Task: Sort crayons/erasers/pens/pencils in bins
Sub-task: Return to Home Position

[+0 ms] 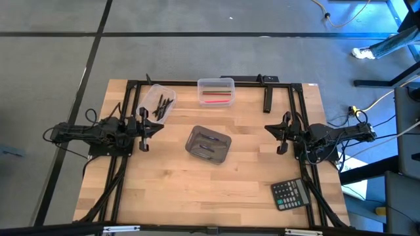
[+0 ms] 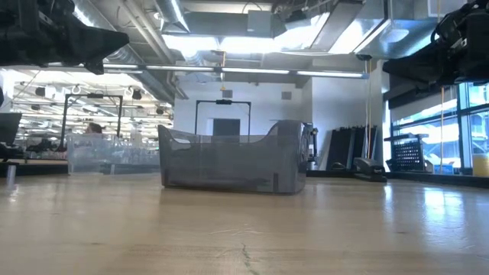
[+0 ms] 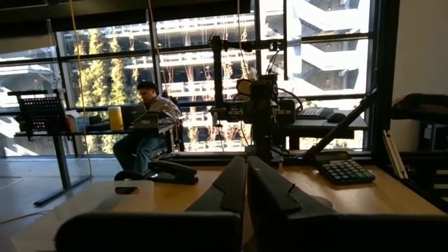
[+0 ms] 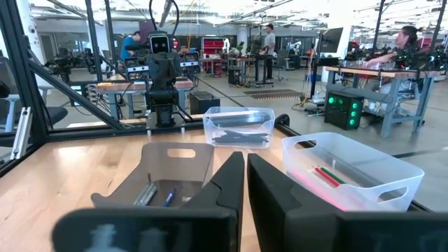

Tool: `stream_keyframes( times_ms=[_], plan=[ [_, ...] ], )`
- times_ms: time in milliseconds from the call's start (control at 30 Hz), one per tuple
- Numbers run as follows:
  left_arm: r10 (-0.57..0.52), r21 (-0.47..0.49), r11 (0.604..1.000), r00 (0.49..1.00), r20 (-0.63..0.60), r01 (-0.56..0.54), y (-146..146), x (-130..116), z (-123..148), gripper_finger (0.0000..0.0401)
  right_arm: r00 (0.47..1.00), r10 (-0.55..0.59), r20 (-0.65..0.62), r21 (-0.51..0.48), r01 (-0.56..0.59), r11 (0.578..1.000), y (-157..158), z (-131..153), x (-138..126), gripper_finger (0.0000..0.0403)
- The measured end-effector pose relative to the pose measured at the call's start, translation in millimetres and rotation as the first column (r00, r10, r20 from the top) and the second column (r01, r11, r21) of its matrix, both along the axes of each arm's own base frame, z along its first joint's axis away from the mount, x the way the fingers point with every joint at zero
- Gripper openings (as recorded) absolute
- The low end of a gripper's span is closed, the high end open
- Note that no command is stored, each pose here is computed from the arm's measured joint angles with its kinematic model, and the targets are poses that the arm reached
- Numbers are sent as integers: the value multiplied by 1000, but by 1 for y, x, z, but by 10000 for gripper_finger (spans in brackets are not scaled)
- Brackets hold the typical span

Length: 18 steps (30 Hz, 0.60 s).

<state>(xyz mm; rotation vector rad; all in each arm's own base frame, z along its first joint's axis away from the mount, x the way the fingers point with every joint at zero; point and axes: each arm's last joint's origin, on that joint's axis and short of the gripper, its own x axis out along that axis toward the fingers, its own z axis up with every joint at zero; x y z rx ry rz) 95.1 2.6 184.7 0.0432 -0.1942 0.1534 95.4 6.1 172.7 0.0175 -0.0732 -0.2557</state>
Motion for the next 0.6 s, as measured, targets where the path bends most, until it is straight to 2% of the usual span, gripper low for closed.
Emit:
stream_keyframes(
  times_ms=[300,600],
  plan=[
    [0,0,1000,1000,0,0,0,0,0,1,1000,0,0,0,0,1000,0,0,0,26],
    [0,0,1000,1000,0,0,0,0,0,18,1000,0,0,0,0,1000,0,0,0,26]
  ],
)
